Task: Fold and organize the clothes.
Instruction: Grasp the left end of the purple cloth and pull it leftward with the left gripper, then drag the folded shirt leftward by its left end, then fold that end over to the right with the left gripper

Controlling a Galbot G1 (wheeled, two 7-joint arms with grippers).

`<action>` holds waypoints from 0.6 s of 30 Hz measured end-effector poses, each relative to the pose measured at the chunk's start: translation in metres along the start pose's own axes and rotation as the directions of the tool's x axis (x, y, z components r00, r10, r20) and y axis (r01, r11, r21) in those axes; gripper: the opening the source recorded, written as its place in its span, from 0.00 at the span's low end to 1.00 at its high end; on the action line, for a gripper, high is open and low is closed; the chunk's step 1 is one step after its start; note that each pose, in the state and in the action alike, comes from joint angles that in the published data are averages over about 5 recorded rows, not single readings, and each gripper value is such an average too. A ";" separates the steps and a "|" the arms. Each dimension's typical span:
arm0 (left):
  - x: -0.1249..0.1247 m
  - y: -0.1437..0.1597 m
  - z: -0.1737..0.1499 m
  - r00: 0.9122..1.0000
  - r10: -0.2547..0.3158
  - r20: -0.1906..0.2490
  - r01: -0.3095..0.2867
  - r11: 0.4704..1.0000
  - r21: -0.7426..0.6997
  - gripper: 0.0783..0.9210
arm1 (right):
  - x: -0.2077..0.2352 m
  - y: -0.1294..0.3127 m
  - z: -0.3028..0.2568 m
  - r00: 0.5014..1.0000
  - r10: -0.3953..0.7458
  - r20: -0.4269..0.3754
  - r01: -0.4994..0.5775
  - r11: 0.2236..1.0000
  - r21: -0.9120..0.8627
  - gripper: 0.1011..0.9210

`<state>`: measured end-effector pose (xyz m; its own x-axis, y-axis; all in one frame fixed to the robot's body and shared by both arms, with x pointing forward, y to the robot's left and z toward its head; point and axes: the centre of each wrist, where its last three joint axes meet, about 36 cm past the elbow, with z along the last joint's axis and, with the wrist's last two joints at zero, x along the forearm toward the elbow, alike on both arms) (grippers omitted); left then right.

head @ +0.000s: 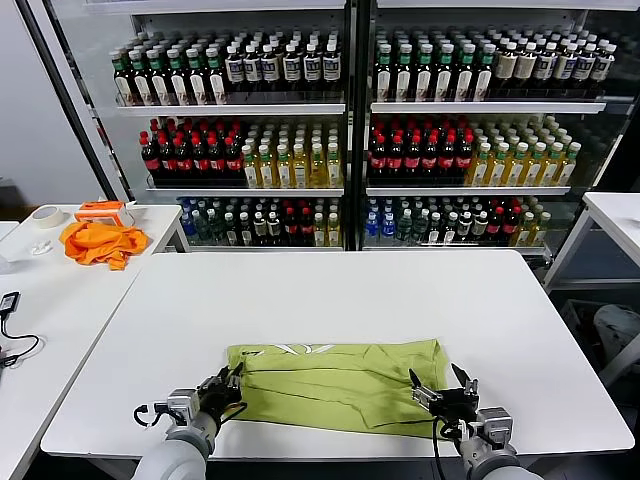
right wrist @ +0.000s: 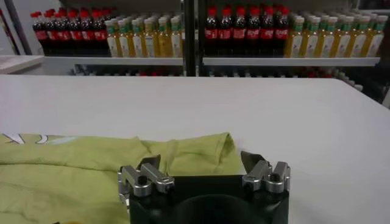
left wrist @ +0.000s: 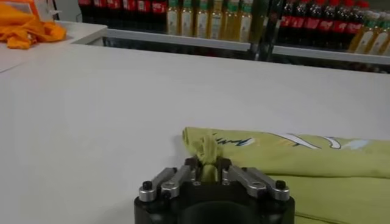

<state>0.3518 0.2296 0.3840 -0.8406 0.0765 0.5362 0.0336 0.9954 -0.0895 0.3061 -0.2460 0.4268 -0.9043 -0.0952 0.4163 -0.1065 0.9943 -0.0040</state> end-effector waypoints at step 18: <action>0.021 0.035 -0.037 0.984 -0.141 0.111 0.163 0.960 -0.228 0.03 | -0.003 -0.006 -0.007 1.000 -0.008 0.020 0.008 1.000 -0.004 0.88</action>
<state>0.3555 0.2681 0.4233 -0.8918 -0.0711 0.4468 0.0185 0.9810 0.1930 0.3121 -0.2516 0.4324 -0.9116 -0.1038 0.3978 -0.1120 0.9937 0.0027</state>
